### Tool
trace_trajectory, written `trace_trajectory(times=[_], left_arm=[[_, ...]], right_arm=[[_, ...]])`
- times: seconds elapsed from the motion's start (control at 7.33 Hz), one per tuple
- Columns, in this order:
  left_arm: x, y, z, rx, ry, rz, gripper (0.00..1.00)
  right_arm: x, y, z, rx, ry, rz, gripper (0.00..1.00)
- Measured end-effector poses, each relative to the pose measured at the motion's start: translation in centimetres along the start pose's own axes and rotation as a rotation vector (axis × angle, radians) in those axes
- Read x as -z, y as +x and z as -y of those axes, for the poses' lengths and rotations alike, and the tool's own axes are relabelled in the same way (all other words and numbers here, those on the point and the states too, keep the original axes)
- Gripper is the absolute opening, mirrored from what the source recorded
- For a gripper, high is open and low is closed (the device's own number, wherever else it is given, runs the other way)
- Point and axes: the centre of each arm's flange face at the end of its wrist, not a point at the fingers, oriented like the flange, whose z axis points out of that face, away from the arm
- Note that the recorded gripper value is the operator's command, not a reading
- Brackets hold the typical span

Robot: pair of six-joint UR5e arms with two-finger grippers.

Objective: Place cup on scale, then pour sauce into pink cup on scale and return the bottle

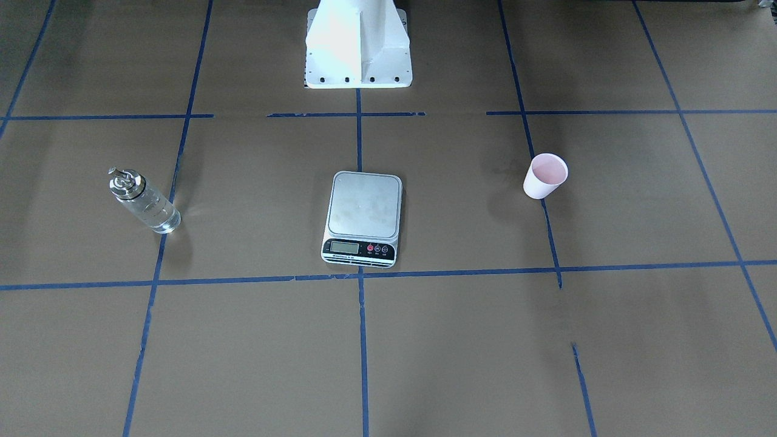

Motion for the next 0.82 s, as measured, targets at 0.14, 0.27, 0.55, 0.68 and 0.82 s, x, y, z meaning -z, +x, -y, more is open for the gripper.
trace_trajectory(times=[0.14, 0.27, 0.55, 0.68, 0.82], left_arm=[[0.0, 0.8, 0.4, -0.027, 0.014, -0.002, 1.00], [0.3, 1.6, 1.0, -0.070, 0.050, -0.004, 1.00], [2.2, 3.8, 2.9, -0.246, 0.230, 0.000, 1.00], [3.6, 5.1, 3.7, -0.345, 0.338, 0.000, 1.00], [4.6, 6.0, 4.0, -0.404, 0.408, -0.003, 1.00]], right_arm=[[1.1, -1.0, 1.1, 0.019, 0.022, 0.000, 1.00], [2.7, -2.3, 2.4, 0.044, 0.054, -0.002, 1.00], [6.6, -5.7, 5.0, 0.114, 0.133, -0.009, 1.00], [7.6, -6.6, 5.8, 0.147, 0.171, -0.010, 1.00], [7.8, -6.8, 6.2, 0.183, 0.215, -0.011, 1.00]])
